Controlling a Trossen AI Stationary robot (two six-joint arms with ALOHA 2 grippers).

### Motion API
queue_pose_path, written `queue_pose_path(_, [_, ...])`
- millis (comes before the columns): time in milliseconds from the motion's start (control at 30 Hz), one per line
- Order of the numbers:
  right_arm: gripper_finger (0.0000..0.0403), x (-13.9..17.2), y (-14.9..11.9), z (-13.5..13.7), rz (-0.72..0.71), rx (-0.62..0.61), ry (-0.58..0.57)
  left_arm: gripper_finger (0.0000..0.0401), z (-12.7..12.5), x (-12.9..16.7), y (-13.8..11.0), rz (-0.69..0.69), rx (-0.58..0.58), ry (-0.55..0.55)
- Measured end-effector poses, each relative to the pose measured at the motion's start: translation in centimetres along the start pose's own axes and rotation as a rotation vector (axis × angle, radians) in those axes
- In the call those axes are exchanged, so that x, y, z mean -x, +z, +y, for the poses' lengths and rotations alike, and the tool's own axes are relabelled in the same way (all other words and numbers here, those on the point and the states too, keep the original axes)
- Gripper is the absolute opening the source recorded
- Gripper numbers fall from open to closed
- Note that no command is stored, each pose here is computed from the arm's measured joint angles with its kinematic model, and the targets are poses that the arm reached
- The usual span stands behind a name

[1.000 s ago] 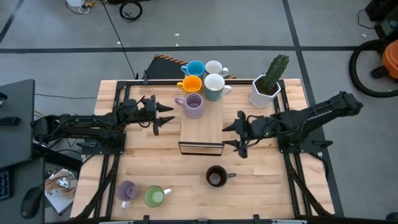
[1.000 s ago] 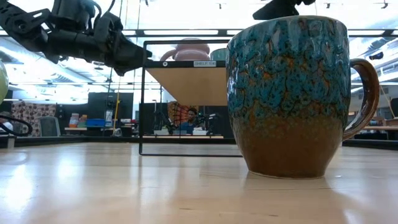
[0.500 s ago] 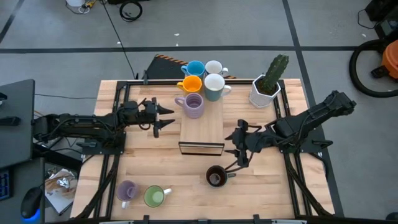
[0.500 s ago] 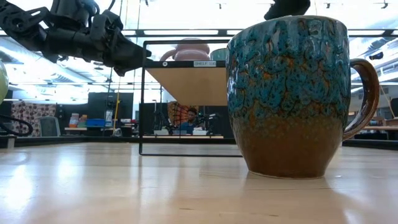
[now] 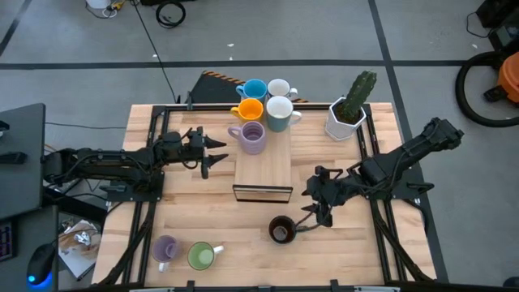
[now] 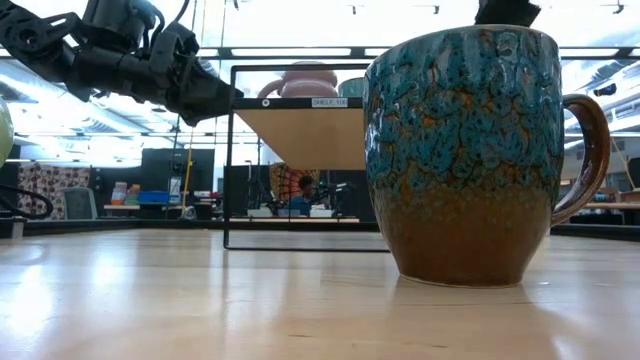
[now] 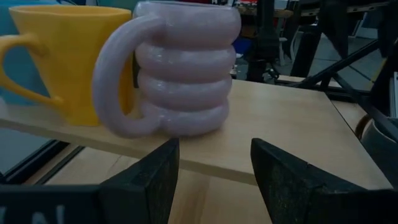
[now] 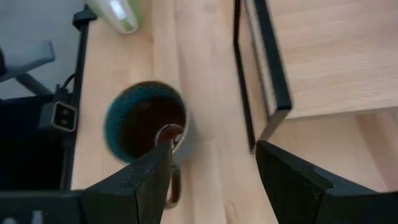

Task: Place coffee mugs
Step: Put the blue brown mug on the shelf

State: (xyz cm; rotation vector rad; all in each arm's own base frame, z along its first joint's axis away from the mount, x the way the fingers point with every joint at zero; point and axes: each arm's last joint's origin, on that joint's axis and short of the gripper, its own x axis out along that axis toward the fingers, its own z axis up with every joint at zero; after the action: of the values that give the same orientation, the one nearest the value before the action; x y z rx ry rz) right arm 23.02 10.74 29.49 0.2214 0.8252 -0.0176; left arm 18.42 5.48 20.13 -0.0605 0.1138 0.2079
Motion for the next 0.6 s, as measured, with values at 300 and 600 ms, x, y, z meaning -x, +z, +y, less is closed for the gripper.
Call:
queue_pose_path(300, [0.0206, -2.2, -2.1, 2.7, 0.071, 0.085, -0.023, 0.0205, 0.2, 0.0, 0.2, -0.022, -0.042, 0.069])
queue_pose_path(600, [0.0200, -6.9, -3.7, 4.1, 0.232, 0.065, 0.010, 0.0205, 0.2, 0.0, 0.3, -0.033, -0.049, 0.080])
